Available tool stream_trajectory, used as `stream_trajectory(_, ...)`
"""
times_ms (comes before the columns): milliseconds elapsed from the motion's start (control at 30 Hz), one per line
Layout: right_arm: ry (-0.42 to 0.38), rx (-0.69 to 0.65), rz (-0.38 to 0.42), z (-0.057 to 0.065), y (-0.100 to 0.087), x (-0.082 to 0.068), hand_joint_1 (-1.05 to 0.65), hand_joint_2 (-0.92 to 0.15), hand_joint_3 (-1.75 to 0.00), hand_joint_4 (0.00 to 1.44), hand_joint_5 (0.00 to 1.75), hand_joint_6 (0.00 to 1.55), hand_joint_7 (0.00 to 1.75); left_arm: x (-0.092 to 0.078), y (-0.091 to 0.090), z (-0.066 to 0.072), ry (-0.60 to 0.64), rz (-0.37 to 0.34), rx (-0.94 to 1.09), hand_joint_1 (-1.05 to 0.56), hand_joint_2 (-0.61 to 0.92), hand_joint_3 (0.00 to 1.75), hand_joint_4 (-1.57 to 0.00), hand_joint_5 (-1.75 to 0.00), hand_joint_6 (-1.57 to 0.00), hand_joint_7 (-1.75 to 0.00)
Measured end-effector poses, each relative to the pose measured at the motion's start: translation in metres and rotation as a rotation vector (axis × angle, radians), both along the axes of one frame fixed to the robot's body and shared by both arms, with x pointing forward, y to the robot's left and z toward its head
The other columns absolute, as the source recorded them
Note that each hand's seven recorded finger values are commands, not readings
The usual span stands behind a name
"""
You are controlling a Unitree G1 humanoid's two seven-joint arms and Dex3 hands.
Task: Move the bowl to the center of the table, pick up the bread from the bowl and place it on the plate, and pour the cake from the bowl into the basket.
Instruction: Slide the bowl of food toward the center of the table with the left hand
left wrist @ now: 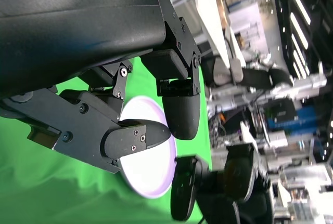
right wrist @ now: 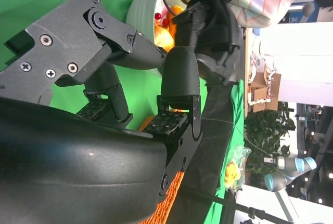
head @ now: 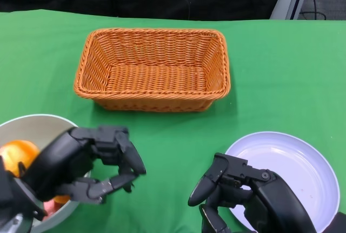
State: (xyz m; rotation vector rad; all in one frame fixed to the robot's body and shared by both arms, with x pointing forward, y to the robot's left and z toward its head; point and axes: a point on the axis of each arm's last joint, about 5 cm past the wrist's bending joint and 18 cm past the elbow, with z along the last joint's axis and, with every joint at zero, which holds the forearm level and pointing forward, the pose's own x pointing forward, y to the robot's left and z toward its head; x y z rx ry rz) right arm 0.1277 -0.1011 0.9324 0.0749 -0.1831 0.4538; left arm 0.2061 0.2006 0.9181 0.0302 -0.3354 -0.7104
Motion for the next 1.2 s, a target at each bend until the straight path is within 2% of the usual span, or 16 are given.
stream_trajectory(67,-0.006,0.001,0.001,0.0,0.0,0.0,-0.11,-0.46,-1.15,0.81,1.56,0.68,1.3,0.002,0.002,0.008,-0.013,0.005,-0.014,-0.44,0.91,0.21,-0.7,-1.29,-0.84,-0.66)
stream_trajectory(167,-0.017,0.003,0.003,0.0,0.001,0.001,-0.11,-0.46,-1.17,0.81,1.56,0.68,1.3,0.005,0.01,0.024,-0.053,0.009,-0.024,-0.47,0.92,0.18,-0.71,-1.22,-0.85,-0.59)
stream_trajectory(267,-0.011,0.001,0.004,-0.001,0.001,0.001,-0.08,-0.46,-1.19,0.81,1.57,0.68,1.3,0.009,0.02,0.036,-0.089,0.042,-0.036,-0.51,0.92,0.17,-0.72,-1.13,-0.88,-0.45)
stream_trajectory(467,-0.01,0.002,0.006,-0.003,0.002,0.001,-0.12,-0.45,-1.18,0.81,1.57,0.68,1.31,0.017,0.043,0.047,-0.115,0.201,-0.057,-0.56,0.92,0.2,-0.73,-0.93,-0.91,-0.23)
stream_trajectory(533,-0.007,0.0,0.006,-0.003,0.002,0.001,-0.12,-0.45,-1.18,0.81,1.57,0.69,1.32,0.021,0.05,0.047,-0.111,0.248,-0.068,-0.55,0.92,0.2,-0.77,-0.73,-0.92,-0.13)
stream_trajectory(700,-0.009,-0.011,0.009,-0.003,0.003,0.001,-0.11,-0.45,-1.2,0.83,1.56,0.68,1.33,0.032,0.078,0.048,-0.104,0.46,-0.061,-0.54,0.92,0.24,-0.81,-0.44,-0.92,-0.04)
stream_trajectory(867,0.011,-0.021,0.012,-0.004,0.004,0.001,-0.11,-0.45,-1.19,0.83,1.54,0.69,1.33,0.036,0.099,0.038,-0.073,0.66,-0.057,-0.53,0.92,0.2,-0.8,-0.34,-0.9,-0.01)
stream_trajectory(1100,0.012,-0.024,0.006,-0.003,0.005,0.002,-0.11,-0.45,-1.18,0.83,1.53,0.69,1.31,0.041,0.108,0.02,-0.005,0.982,0.0,-0.56,0.92,0.31,-0.83,-0.27,-0.87,0.0)
stream_trajectory(1200,0.006,-0.02,0.003,-0.002,0.006,0.002,-0.12,-0.44,-1.18,0.83,1.54,0.69,1.31,0.042,0.108,0.015,0.044,1.07,0.031,-0.58,0.92,0.33,-0.83,-0.25,-0.86,0.0)
